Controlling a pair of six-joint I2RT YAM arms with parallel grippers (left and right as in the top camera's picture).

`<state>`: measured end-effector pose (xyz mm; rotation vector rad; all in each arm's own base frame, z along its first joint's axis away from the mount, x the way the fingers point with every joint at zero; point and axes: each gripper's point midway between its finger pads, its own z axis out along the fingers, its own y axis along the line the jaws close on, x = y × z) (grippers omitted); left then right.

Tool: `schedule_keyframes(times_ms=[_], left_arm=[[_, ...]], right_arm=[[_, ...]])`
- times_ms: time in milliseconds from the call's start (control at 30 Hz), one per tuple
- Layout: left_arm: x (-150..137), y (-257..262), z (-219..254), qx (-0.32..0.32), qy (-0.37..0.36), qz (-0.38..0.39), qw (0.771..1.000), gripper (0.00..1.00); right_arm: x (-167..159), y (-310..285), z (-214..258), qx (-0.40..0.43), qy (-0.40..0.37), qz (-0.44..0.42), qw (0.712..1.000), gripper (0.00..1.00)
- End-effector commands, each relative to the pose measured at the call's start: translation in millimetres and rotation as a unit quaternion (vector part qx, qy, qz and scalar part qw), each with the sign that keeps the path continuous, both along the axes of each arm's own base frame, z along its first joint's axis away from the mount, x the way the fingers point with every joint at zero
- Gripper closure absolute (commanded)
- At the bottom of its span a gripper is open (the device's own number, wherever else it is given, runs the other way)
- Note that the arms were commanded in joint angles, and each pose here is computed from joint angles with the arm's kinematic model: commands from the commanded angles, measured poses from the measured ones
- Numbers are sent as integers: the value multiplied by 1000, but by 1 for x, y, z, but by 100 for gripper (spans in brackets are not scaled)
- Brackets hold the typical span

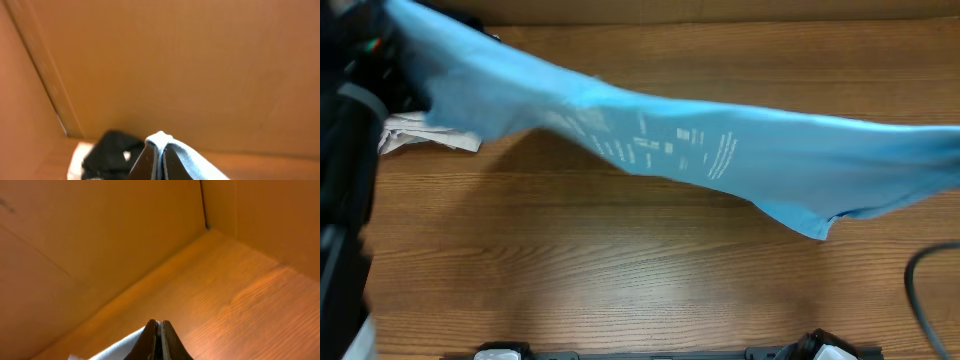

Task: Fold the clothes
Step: 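Lift the T-shirt with both grippers and lay it flat, spread out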

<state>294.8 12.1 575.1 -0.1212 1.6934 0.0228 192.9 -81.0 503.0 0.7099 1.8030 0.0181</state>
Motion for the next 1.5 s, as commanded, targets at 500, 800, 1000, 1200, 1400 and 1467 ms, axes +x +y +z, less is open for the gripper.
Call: schedule_keyframes(times_ms=[500,800,1000,1200,1400,1467], left_arm=[[-117,31,60,10,-110,83,990,96],[-2,31,7,29,12,86,996,96],[114,27,-57,38,96,74,992,96],[225,11,-124,30,122,32,992,96],[312,-19,-188,15,111,-35,993,96],[330,-28,-208,11,113,-56,992,96]], right_arm=[[-121,44,89,-97,-156,-27,983,96],[-9,5,25,-50,14,0,999,96],[101,-21,-48,1,131,43,990,96],[218,-45,-123,48,176,90,979,96],[306,-57,-190,67,178,125,974,96],[325,-57,-213,69,188,132,971,96]])
